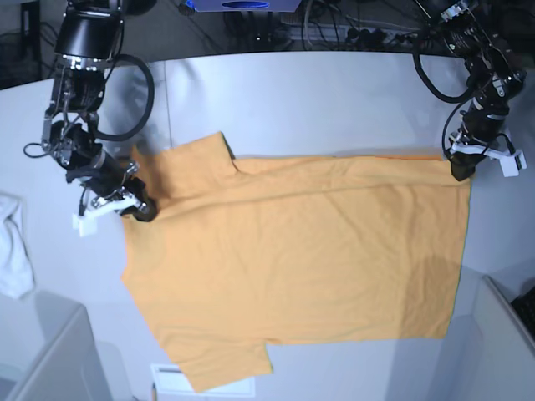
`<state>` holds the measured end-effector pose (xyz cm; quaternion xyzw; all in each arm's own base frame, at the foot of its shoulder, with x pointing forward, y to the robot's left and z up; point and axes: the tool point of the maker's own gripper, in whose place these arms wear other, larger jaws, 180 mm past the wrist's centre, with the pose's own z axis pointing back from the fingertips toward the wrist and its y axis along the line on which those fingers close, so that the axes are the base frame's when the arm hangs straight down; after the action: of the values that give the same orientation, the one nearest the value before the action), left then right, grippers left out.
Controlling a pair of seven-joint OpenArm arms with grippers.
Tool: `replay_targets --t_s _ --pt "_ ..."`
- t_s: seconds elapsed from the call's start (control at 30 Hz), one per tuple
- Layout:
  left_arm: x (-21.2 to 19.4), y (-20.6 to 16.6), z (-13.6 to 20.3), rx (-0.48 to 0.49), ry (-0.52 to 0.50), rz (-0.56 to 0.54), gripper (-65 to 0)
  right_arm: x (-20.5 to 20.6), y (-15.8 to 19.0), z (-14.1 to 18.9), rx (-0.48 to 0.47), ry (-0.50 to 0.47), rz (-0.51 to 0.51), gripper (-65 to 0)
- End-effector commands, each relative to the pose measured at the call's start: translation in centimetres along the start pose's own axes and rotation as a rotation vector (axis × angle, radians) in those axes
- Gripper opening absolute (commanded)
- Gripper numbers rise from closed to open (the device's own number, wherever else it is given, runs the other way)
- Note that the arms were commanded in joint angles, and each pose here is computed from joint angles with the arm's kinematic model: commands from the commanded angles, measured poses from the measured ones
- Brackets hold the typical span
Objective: Fold the T-shirt properly
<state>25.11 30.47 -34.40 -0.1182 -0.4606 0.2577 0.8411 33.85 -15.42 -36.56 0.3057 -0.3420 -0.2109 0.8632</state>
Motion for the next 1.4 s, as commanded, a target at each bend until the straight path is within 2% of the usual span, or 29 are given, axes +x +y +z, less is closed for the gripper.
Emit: replay_targets --t_s 0.0,0.17,0.37,0.87,1.07,1.37 --pt "1.6 -0.4 0.0 -0.014 -0.049 -0.006 -65.0 1.6 1.5 -0.3 0.038 -0.029 0.034 -65.0" --pt "2.8 -0.3 -0.8 0.023 -0.065 -0.038 -65.0 2.1 1.8 -2.1 0.040 0.003 0.037 -65.0" --pt "2.2 -0.9 -2.6 0.023 -0.020 -0.077 -65.0 3.4 1.3 -3.3 0.027 0.008 0.011 -65.0" --pt "2.9 -1.4 -4.5 0.002 -0.021 -0.046 -65.0 5.9 0.2 -5.2 -0.006 0.028 -0.045 -65.0" --pt "3.7 -0.3 -4.4 0.051 -0.020 -0.098 -65.0 5.0 1.9 -6.2 0.007 0.079 0.032 -65.0" --pt "4.9 -0.1 -4.3 0.059 -0.034 -0.120 -65.0 5.4 5.5 -7.4 0.052 0.107 0.126 -65.0"
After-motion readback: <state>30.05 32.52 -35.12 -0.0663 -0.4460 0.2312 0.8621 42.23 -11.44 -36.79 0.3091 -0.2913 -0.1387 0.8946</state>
